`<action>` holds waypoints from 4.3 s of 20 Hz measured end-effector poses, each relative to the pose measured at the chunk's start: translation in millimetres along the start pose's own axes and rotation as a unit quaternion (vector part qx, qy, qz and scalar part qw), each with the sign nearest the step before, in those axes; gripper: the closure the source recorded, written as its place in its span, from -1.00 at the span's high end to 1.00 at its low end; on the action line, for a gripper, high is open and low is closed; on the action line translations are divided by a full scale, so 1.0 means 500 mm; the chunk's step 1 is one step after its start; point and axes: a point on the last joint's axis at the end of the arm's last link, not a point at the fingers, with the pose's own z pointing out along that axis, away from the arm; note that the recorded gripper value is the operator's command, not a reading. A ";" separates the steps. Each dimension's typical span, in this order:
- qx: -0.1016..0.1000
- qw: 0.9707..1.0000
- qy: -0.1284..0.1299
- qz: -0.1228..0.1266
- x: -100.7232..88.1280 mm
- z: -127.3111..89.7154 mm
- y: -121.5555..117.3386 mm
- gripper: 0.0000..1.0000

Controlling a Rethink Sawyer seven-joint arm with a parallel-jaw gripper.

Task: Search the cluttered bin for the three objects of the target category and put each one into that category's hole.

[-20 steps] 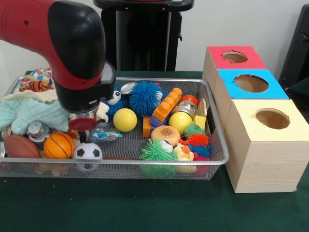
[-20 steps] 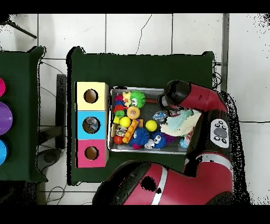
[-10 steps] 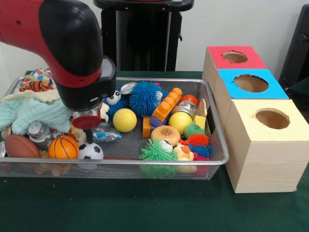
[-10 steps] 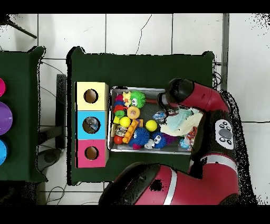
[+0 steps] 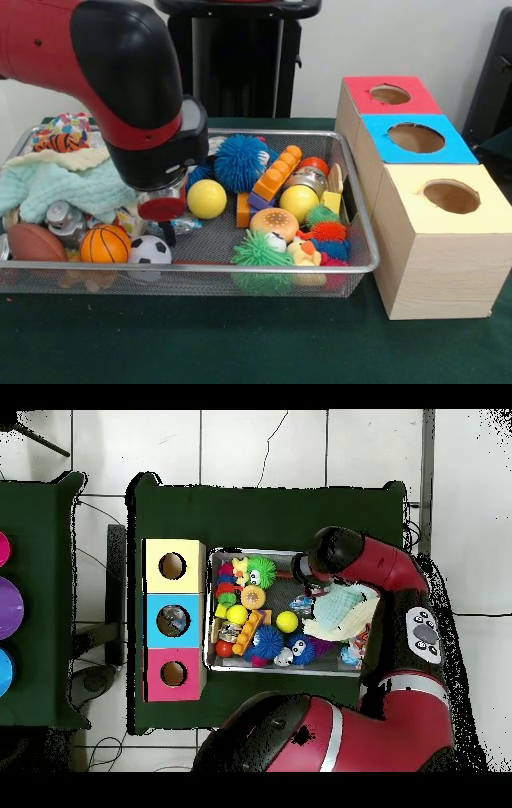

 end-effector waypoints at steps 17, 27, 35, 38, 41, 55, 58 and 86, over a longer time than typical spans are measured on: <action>0.060 0.993 -0.087 -0.060 0.063 0.039 -0.027 1.00; 0.078 0.983 -0.141 -0.089 0.122 0.014 -0.026 1.00; 0.088 0.982 -0.147 -0.082 0.099 0.020 -0.041 1.00; 0.080 0.982 -0.152 -0.081 0.091 0.019 -0.040 1.00; 0.065 0.982 -0.158 -0.081 0.080 0.019 -0.033 1.00; -0.026 0.989 -0.140 -0.046 0.052 -0.002 0.018 1.00; -0.031 0.989 -0.135 -0.042 0.058 -0.008 0.024 1.00; -0.022 0.991 -0.126 -0.047 0.101 0.013 0.021 1.00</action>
